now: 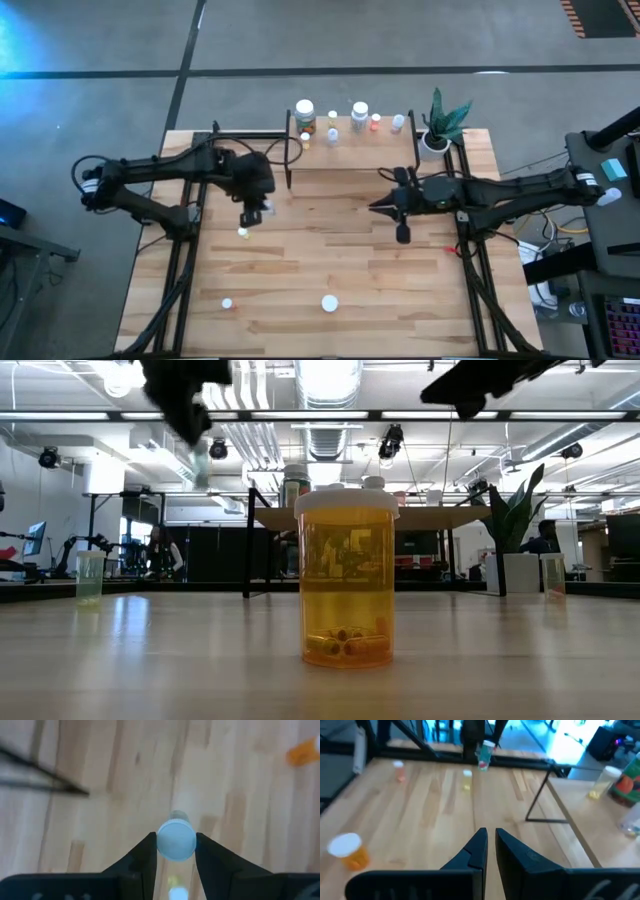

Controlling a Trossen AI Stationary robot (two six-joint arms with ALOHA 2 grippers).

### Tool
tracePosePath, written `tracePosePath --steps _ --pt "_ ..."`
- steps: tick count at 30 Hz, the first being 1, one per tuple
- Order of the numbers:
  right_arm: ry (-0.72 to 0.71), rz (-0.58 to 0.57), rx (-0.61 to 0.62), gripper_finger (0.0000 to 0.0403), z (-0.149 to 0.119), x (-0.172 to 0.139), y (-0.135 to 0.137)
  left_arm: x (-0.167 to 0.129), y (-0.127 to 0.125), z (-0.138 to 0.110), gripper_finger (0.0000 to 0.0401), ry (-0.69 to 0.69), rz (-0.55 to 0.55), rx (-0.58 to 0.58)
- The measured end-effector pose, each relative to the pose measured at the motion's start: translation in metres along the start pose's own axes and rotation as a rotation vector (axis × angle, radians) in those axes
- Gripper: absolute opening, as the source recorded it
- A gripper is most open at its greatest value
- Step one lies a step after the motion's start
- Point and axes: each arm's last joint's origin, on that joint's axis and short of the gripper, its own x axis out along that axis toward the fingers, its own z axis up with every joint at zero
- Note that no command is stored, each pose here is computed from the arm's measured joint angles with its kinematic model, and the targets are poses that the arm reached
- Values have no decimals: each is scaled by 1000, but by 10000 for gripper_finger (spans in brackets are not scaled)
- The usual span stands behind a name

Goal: Pick and place medicine bottles onto shelf by color
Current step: Put the blue pill bottle on the shelf

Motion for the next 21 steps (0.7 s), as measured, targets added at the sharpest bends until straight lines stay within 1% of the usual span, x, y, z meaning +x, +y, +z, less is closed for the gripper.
tracePosePath --steps 3,5,7,9,13,17,21 --pt "-30 19 19 27 -4 -11 3 -9 -12 25 96 -69 -7 43" --pt "-35 27 36 27 -10 -17 6 -8 -16 41 94 -77 -8 57" --pt "-36 20 35 27 -15 -20 8 1 -20 58 93 -80 7 77" --pt "-45 18 31 27 -17 -24 8 14 -23 74 93 -73 11 117" --pt "-75 14 39 27 -14 -31 7 52 -30 102 93 -50 9 194" --pt "-80 13 37 27 -14 -32 6 94 -36 122 92 -8 3 253" --pt "-73 13 32 27 -15 -31 7 133 -38 133 92 17 8 291"
